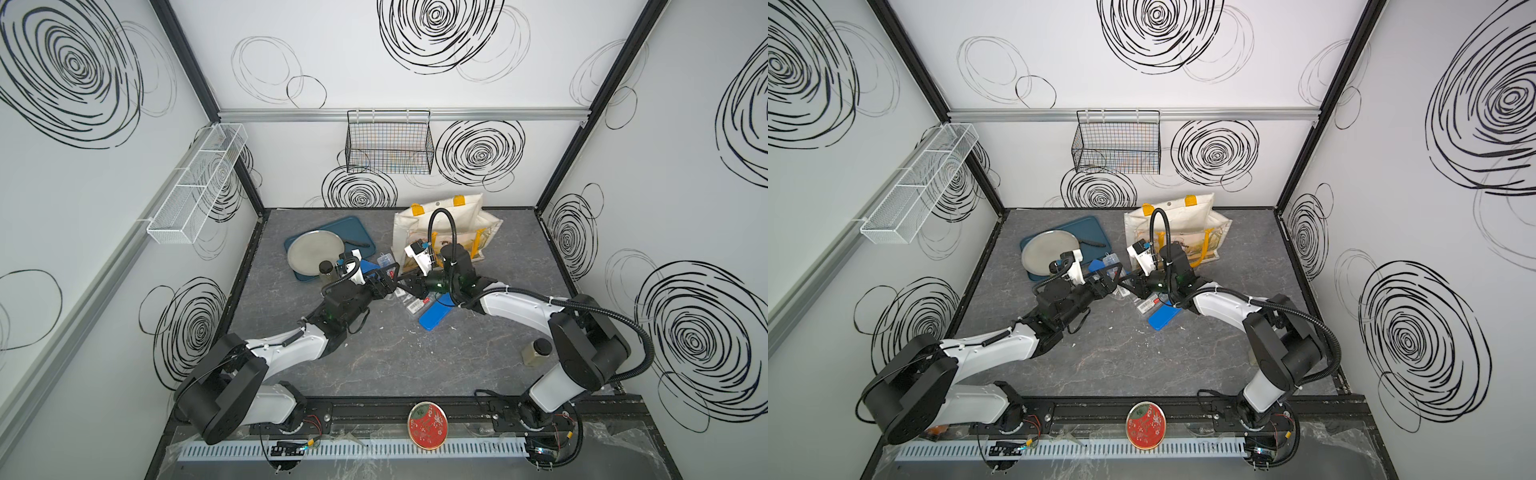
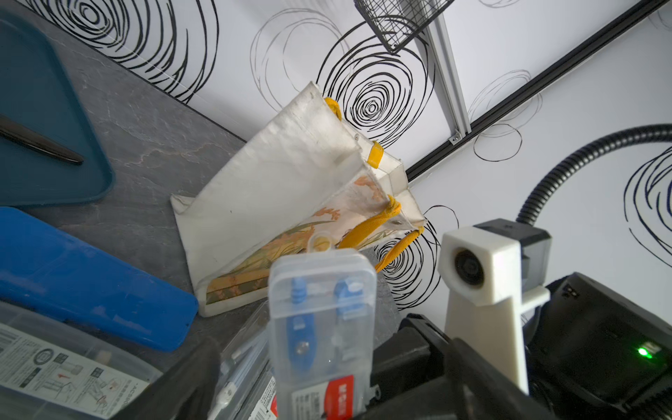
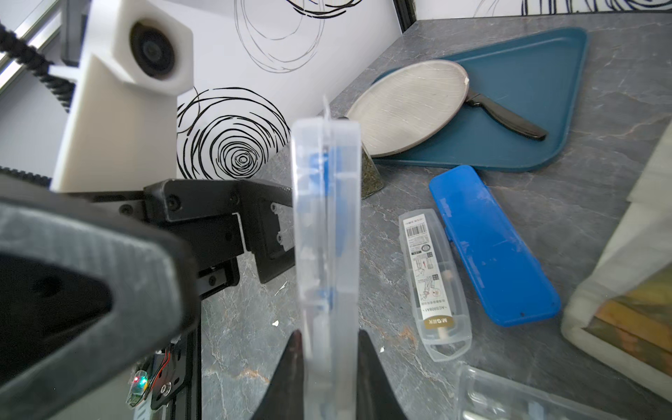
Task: Put the compass set into the canvas bag
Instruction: Place the compass set in the canvas bag.
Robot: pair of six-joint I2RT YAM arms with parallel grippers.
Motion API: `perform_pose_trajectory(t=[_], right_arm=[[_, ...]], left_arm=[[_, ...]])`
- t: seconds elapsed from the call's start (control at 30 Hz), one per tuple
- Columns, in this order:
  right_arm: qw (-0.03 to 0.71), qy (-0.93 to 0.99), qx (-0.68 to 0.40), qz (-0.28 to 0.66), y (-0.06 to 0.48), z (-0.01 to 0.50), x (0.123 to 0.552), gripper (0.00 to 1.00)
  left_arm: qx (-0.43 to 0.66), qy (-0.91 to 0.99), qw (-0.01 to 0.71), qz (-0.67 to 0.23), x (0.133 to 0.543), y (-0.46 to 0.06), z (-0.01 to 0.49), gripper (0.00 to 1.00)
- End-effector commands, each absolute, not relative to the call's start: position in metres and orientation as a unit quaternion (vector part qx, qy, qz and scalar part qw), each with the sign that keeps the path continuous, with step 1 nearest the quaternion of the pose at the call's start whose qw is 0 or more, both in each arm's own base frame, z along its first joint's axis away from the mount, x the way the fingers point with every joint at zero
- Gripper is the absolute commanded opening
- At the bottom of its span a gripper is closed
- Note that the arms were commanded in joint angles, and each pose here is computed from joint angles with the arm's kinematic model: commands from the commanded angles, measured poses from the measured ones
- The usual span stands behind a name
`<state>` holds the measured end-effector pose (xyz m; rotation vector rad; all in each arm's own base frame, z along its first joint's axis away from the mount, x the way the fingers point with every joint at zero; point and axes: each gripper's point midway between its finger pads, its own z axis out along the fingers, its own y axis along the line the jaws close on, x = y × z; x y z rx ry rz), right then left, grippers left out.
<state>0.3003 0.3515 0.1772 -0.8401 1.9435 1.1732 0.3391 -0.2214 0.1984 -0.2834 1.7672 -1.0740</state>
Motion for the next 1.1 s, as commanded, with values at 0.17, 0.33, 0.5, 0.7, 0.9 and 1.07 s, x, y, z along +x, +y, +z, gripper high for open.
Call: perform_pose_trajectory(t=[0.17, 0.33, 0.5, 0.7, 0.9, 1.07], right_arm=[[0.493, 0.728, -0.307, 0.364, 0.333, 0.277, 0.344, 0.12], [0.547, 0.739, -0.244, 0.307, 0.294, 0.329, 0.386, 0.11], [0.573, 0.767, -0.148, 0.246, 0.233, 0.334, 0.438, 0.11], [0.560, 0.810, -0.071, 0.160, 0.174, 0.287, 0.483, 0.11], [0.540, 0.831, -0.045, 0.128, 0.153, 0.241, 0.506, 0.11], [0.525, 0.842, -0.042, 0.116, 0.151, 0.216, 0.520, 0.16]], left_arm=[[-0.097, 0.693, 0.554, -0.451, 0.327, -0.201, 0.238, 0.99], [-0.057, 0.732, 0.544, -0.408, 0.320, -0.208, 0.228, 0.99], [-0.031, 0.767, 0.519, -0.375, 0.316, -0.222, 0.209, 0.99], [-0.027, 0.803, 0.494, -0.331, 0.321, -0.232, 0.179, 0.99], [-0.065, 0.810, 0.478, -0.334, 0.333, -0.234, 0.160, 0.99], [-0.111, 0.825, 0.451, -0.323, 0.341, -0.228, 0.140, 0.99]])
